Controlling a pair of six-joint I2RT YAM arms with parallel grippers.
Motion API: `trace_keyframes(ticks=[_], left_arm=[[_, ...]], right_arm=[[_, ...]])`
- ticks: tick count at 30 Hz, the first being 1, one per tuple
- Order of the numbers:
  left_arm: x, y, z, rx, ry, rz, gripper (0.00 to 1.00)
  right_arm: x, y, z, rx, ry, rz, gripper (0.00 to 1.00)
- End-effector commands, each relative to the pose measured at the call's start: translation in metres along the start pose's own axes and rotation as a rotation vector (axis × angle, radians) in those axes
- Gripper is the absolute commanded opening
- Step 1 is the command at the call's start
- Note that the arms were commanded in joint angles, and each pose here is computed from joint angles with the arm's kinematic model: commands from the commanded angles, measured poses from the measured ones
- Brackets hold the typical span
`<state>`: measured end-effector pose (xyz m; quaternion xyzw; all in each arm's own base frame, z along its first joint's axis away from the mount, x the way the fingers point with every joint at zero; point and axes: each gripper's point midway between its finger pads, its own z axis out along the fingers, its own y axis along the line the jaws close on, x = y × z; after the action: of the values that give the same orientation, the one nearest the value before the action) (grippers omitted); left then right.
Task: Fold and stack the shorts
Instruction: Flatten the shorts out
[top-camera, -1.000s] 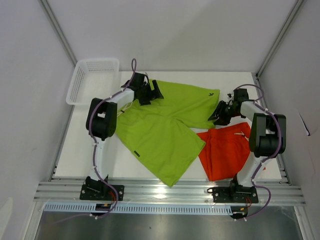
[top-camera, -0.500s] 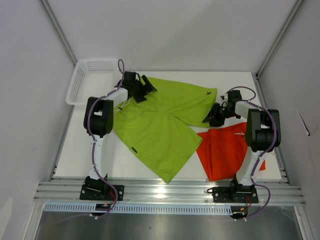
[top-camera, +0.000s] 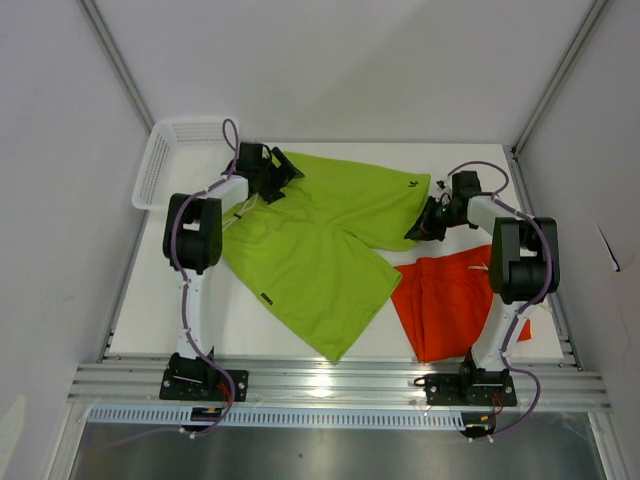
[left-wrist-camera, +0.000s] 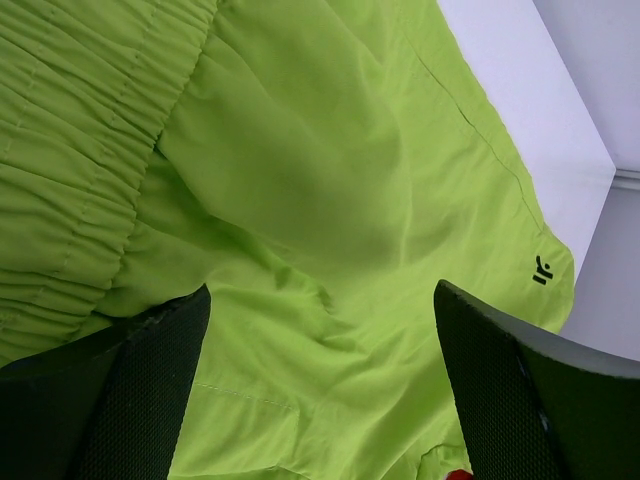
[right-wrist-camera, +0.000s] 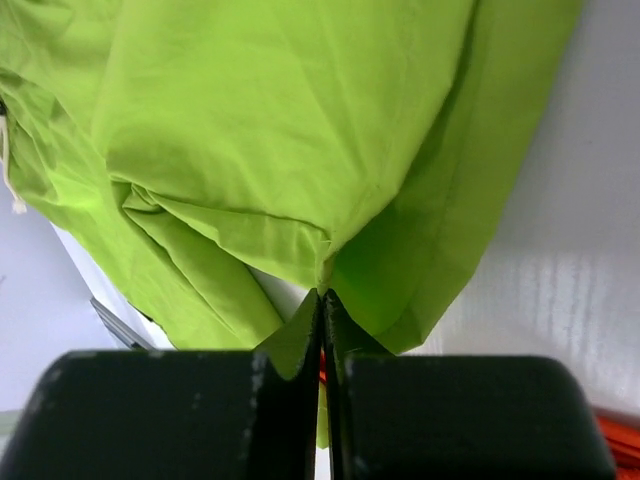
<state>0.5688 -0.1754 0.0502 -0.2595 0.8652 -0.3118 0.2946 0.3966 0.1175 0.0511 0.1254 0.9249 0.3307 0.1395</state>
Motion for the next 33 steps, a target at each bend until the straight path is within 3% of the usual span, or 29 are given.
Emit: trace_keyframes(ticks=[1, 11, 21, 23, 24, 28, 33], left_arm=[[0.005, 0.023, 0.009, -0.060, 0.000, -0.019, 0.95], [0.004, 0.024, 0.009, -0.067, -0.007, -0.017, 0.95], [0.005, 0.023, 0.009, -0.064, -0.004, -0.008, 0.95], [0.004, 0.023, 0.009, -0.062, -0.002, -0.004, 0.95], [0.004, 0.022, 0.008, -0.059, -0.003, -0.002, 0.95], [0.005, 0.011, 0.004, -0.012, 0.005, 0.025, 0.99], [0.012, -0.004, -0.012, 0.073, 0.015, 0.071, 0.99]], right_arm=[[0.012, 0.009, 0.002, -0.029, 0.029, -0.029, 0.00], [0.058, -0.008, -0.014, 0.100, -0.026, -0.062, 0.00], [0.053, -0.037, -0.029, 0.221, -0.094, -0.033, 0.02], [0.052, -0.042, -0.027, 0.229, -0.086, -0.021, 0.08], [0.048, -0.042, -0.027, 0.227, -0.091, -0.025, 0.25], [0.034, -0.033, -0.033, 0.213, -0.127, -0.035, 0.41], [0.013, -0.007, -0.048, 0.170, -0.182, -0.067, 0.49]])
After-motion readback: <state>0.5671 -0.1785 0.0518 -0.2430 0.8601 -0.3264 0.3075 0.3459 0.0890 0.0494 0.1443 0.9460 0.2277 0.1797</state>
